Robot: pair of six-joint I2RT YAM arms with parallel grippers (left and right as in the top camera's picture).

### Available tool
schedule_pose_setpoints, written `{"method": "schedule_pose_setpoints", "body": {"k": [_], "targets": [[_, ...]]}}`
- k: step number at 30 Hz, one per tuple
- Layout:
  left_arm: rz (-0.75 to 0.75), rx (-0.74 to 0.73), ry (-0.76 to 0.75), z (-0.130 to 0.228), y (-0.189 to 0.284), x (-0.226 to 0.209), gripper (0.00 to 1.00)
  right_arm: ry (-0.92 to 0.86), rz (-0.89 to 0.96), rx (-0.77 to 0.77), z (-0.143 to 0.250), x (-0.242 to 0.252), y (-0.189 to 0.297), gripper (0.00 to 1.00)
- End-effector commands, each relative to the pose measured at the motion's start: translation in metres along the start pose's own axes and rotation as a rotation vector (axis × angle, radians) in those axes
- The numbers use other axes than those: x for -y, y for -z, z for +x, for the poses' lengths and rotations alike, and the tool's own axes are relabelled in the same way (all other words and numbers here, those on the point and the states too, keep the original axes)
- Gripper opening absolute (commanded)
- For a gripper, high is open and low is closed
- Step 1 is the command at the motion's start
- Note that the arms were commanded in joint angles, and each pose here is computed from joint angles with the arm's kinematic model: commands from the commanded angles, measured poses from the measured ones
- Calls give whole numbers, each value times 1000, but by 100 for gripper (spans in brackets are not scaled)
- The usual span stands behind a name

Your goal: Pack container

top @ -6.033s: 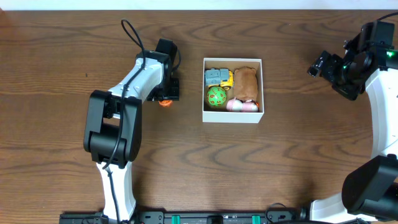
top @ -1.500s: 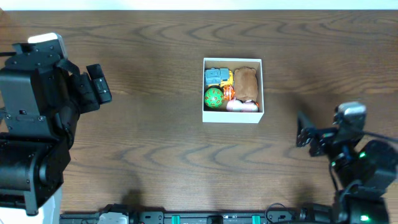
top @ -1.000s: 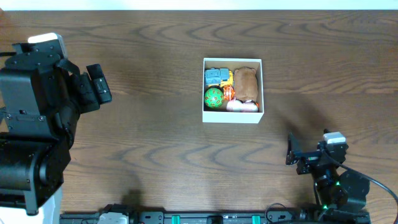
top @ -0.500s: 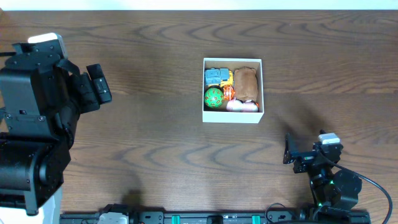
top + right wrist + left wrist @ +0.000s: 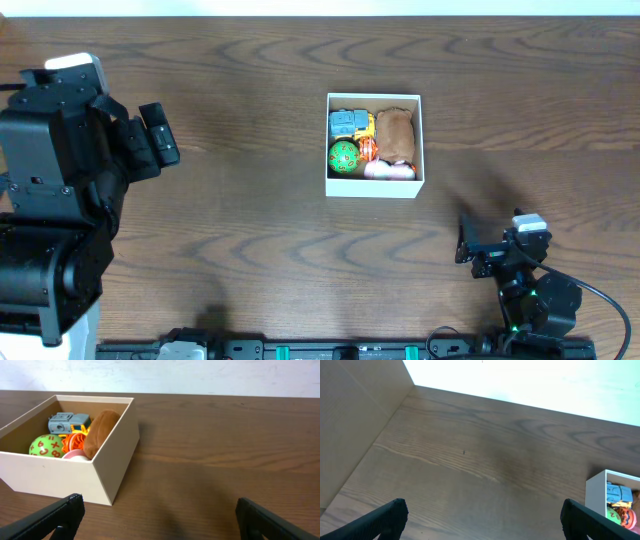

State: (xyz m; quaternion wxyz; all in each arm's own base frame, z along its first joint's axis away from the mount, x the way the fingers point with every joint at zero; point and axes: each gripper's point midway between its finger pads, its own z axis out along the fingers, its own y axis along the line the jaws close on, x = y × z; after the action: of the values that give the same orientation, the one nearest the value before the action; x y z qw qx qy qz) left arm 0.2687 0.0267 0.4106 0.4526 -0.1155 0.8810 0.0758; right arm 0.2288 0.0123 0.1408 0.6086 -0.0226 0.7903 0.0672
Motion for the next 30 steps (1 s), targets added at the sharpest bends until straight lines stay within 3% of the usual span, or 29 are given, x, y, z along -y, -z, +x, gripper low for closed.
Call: {"method": "schedule_pose_setpoints", "body": {"k": [1,21,30], "targets": [[-15,10,22,-3,2,-4,98,7,-3,1,2,-1,-1,99],[-22,51,45,7,5,-14,98,7,-3,1,2,-1,-1,99],[-25,161,95,64,-27,-22,98,7,-3,1,2,-1,-1,99]]}}
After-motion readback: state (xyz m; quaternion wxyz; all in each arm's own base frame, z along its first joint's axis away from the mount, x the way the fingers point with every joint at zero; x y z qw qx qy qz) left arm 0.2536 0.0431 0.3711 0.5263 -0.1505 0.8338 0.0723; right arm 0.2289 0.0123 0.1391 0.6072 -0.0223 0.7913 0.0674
